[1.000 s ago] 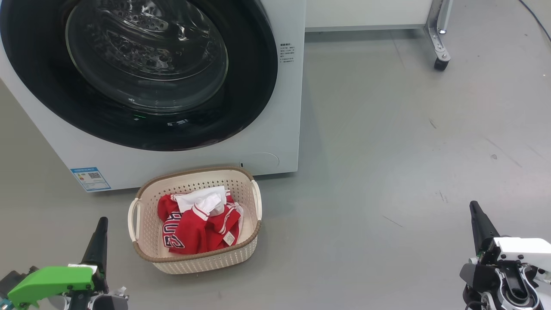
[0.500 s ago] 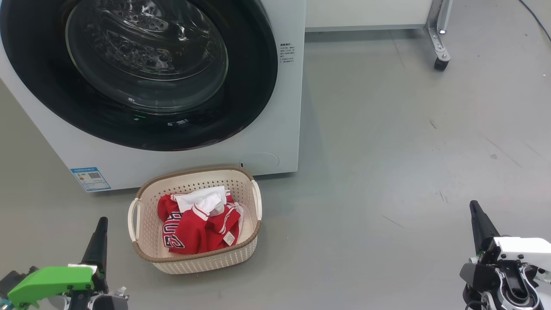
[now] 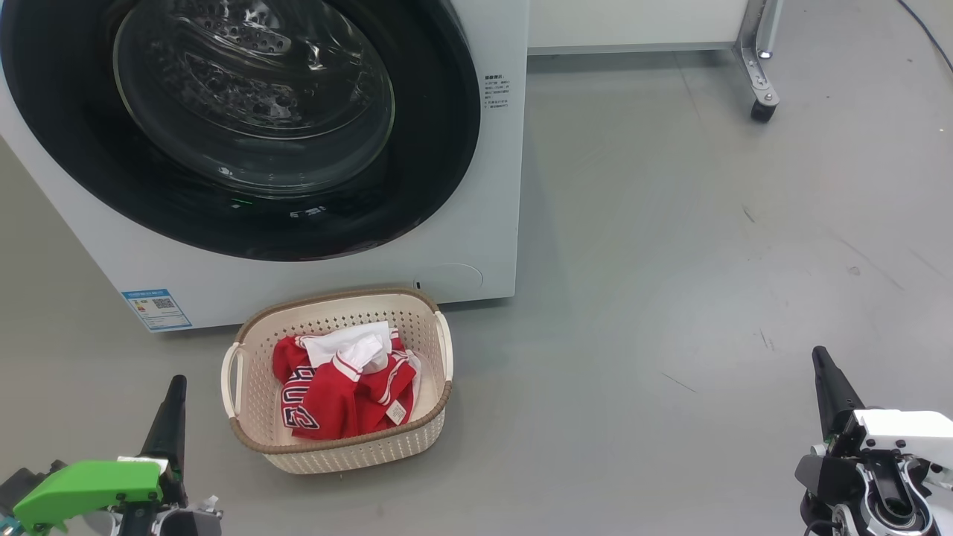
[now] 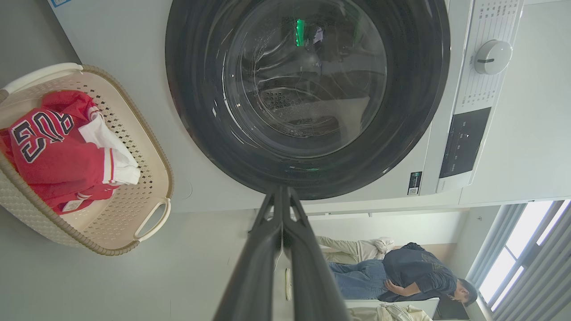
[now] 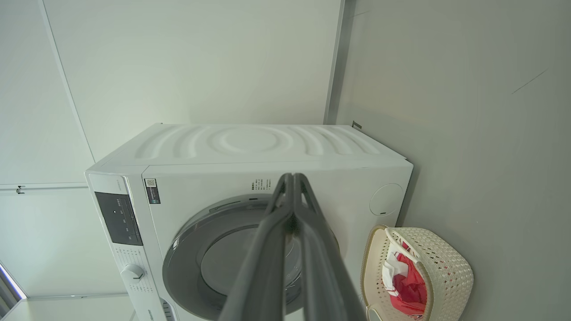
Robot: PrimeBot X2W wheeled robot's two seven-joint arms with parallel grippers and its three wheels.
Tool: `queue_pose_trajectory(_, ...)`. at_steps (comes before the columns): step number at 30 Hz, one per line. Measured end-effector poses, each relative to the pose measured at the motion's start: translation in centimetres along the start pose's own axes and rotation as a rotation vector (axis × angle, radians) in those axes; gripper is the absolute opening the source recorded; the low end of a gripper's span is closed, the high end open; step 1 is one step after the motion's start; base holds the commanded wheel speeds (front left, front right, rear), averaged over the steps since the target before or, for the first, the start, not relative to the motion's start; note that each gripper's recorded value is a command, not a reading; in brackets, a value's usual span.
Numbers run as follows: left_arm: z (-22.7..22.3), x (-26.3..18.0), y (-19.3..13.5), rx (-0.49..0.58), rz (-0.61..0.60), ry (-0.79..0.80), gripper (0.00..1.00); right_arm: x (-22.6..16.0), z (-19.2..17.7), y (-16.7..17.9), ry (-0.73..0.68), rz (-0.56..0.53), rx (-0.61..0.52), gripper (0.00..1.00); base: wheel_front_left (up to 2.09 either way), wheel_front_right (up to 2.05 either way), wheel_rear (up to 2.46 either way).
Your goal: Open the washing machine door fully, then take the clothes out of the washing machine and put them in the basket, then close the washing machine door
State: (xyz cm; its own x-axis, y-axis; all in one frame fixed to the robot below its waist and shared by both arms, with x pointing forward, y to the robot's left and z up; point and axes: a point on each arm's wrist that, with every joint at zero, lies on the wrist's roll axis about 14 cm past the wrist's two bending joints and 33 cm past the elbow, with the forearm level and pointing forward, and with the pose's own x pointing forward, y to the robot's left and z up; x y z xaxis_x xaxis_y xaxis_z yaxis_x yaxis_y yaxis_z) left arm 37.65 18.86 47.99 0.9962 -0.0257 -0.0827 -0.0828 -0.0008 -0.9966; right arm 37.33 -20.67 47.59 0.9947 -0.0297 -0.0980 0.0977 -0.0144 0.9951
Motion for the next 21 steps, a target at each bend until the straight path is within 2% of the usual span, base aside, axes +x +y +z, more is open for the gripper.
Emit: queue_pose_trajectory(21, -0.01, 0.0, 0.0, 0.0, 0.0, 0.0, 0.0, 0.0, -0.02, 0.02, 0.001, 0.001, 0.0, 0.0, 0.0, 0.0, 0.0)
